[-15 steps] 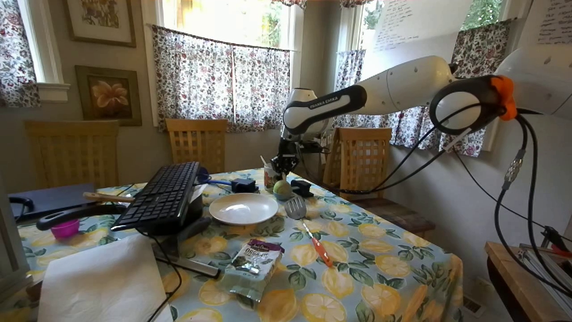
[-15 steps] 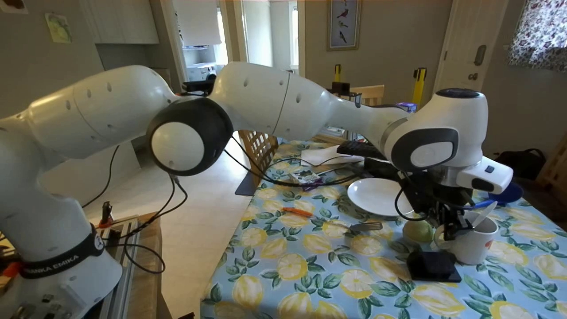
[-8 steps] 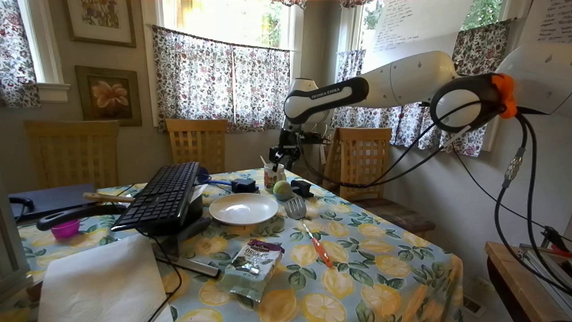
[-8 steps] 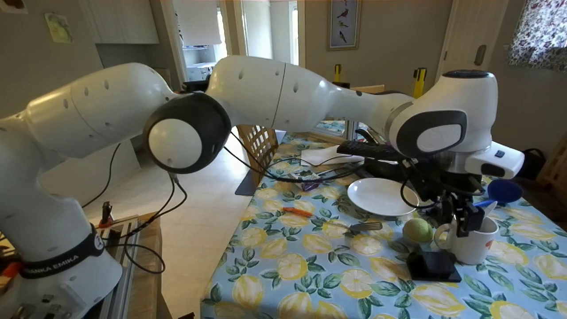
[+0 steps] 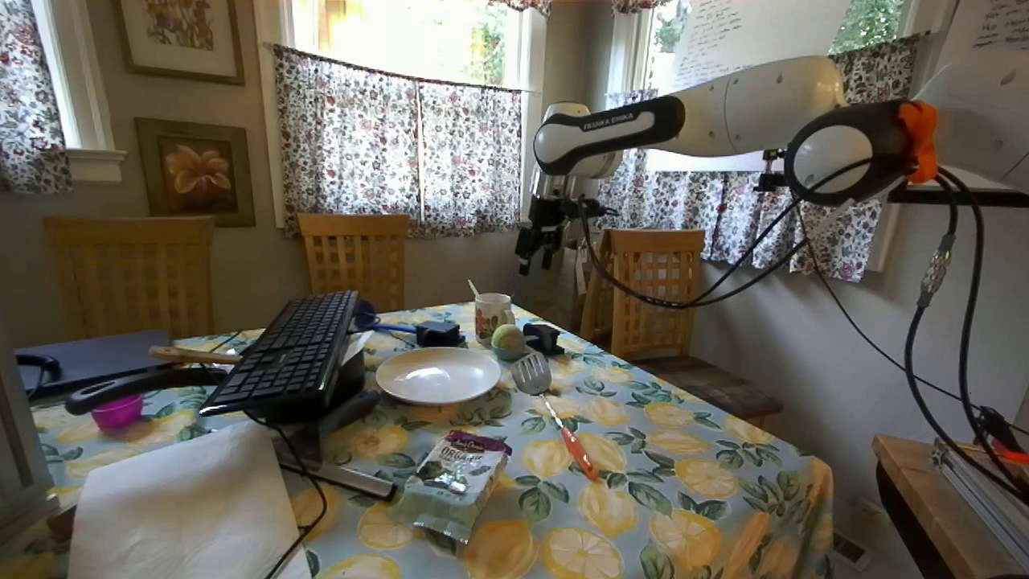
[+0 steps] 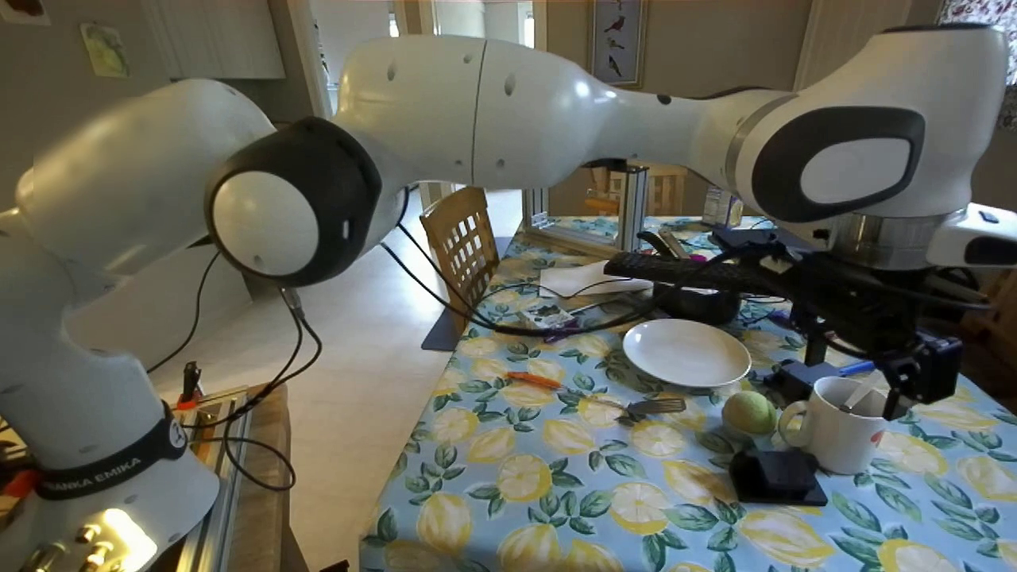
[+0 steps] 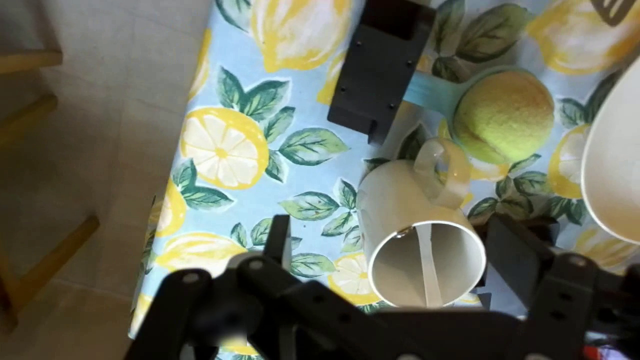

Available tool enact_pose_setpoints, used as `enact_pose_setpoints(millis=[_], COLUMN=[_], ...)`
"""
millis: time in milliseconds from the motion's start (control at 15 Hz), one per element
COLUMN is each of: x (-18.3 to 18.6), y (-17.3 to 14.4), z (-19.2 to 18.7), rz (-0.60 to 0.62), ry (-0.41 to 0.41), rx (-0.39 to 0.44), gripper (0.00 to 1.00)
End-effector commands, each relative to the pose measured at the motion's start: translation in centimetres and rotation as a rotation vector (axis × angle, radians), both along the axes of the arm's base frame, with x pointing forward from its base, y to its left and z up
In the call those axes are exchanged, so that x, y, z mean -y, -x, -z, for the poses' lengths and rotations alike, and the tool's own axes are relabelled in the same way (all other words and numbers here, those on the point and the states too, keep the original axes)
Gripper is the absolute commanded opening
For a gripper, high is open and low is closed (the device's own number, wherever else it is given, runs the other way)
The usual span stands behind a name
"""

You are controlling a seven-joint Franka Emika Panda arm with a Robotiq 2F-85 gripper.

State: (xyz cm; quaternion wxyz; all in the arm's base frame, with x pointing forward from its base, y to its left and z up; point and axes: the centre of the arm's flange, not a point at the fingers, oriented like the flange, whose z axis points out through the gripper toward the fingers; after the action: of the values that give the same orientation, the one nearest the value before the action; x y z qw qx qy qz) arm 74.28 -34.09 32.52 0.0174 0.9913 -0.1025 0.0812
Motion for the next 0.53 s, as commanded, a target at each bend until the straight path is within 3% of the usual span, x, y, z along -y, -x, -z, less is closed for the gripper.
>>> enact_pose_setpoints(millis=[0,267,467], x=[-0.5,-1.2,0.4], y=[4.7,6.5,7.5], z=[0.1,2.9,4.1], rz=[-0.179,-0.372,-0.494], ry=[-0.037,-0.054,-0.053], rx=[-0.079,-0.167,-0.223], gripper=[1.00,1.00,1.00])
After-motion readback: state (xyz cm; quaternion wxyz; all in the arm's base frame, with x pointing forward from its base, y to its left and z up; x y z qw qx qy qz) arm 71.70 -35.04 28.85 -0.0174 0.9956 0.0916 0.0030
